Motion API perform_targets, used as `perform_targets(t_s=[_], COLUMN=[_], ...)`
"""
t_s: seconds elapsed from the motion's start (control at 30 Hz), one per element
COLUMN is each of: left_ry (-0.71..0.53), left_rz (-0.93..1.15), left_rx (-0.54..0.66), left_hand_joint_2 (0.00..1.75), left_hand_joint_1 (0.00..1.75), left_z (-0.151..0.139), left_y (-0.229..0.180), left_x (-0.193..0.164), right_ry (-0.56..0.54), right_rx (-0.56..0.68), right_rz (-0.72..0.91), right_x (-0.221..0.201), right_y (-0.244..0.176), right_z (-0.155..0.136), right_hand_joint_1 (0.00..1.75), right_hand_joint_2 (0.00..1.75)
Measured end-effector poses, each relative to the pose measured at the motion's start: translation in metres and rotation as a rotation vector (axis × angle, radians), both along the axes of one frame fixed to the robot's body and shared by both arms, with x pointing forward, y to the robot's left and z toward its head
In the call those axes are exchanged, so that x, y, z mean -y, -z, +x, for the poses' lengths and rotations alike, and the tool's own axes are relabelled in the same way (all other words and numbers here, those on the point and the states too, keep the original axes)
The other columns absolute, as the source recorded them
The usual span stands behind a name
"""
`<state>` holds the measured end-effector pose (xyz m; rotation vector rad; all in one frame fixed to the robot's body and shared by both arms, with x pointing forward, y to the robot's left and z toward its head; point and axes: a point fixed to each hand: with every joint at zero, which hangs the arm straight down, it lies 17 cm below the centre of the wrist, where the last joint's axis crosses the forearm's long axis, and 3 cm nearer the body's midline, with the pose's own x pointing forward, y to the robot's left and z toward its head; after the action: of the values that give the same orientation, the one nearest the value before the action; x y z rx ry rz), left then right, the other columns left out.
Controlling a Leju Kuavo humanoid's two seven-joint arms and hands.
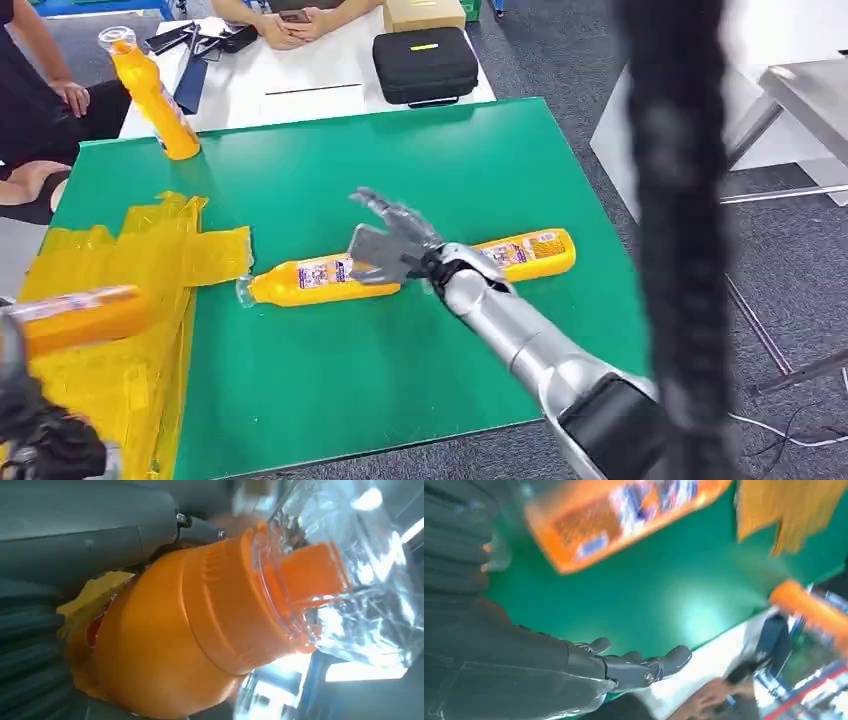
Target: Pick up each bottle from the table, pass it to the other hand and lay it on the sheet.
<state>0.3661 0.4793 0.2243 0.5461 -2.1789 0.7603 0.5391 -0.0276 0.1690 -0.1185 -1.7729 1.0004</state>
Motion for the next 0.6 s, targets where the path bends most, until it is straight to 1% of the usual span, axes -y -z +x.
perform_targets(t_s=[0.1,0.13,0.17,0.23,0.27,0.3,0.33,0.4,0.43,0.53,0.6], left_ry=[-0.083,-0.138,-0.189,-0.377,-0.459,-0.52,-0.546,-0.563,-0.552,-0.514,-0.481], left_rz=[0.044,0.077,0.108,0.23,0.318,0.457,0.591,0.751,0.811,0.9,1.081], left_rx=[0.015,0.004,-0.008,-0.055,-0.09,-0.127,-0.153,-0.197,-0.227,-0.296,-0.386], left_hand_joint_2=[1.75,1.75,1.75,1.75,1.75,1.75,1.75,1.75,1.75,1.75,1.75], left_hand_joint_1=[1.75,1.75,1.75,1.75,1.75,1.75,1.75,1.75,1.75,1.75,1.75], left_z=[-0.016,-0.023,-0.028,-0.044,-0.047,-0.043,-0.035,-0.016,-0.005,0.022,0.053], left_y=[-0.017,-0.024,-0.03,-0.051,-0.06,-0.071,-0.08,-0.084,-0.079,-0.06,-0.039], left_x=[-0.014,-0.017,-0.02,-0.024,-0.019,-0.003,0.015,0.036,0.046,0.063,0.086], right_ry=[0.027,0.034,0.042,0.063,0.069,0.073,0.073,0.067,0.064,0.06,0.047], right_rx=[0.011,0.015,0.013,0.01,0.008,0.005,0.002,-0.003,-0.006,-0.018,-0.034], right_rz=[0.024,0.03,0.033,0.037,0.033,0.027,0.02,0.008,0.005,-0.01,-0.023], right_x=[0.013,0.016,0.019,0.028,0.032,0.035,0.036,0.034,0.034,0.034,0.029], right_y=[-0.009,-0.011,-0.011,-0.008,-0.006,-0.004,-0.002,0.0,0.001,0.004,0.006], right_z=[0.007,0.009,0.01,0.012,0.012,0.012,0.012,0.012,0.011,0.012,0.013], right_hand_joint_1=[0.0,0.0,0.0,0.0,0.0,0.0,0.0,0.0,0.0,0.0,0.0], right_hand_joint_2=[1.75,0.0,0.0,0.0,0.0,1.75,1.75,1.75,1.75,1.75,1.75])
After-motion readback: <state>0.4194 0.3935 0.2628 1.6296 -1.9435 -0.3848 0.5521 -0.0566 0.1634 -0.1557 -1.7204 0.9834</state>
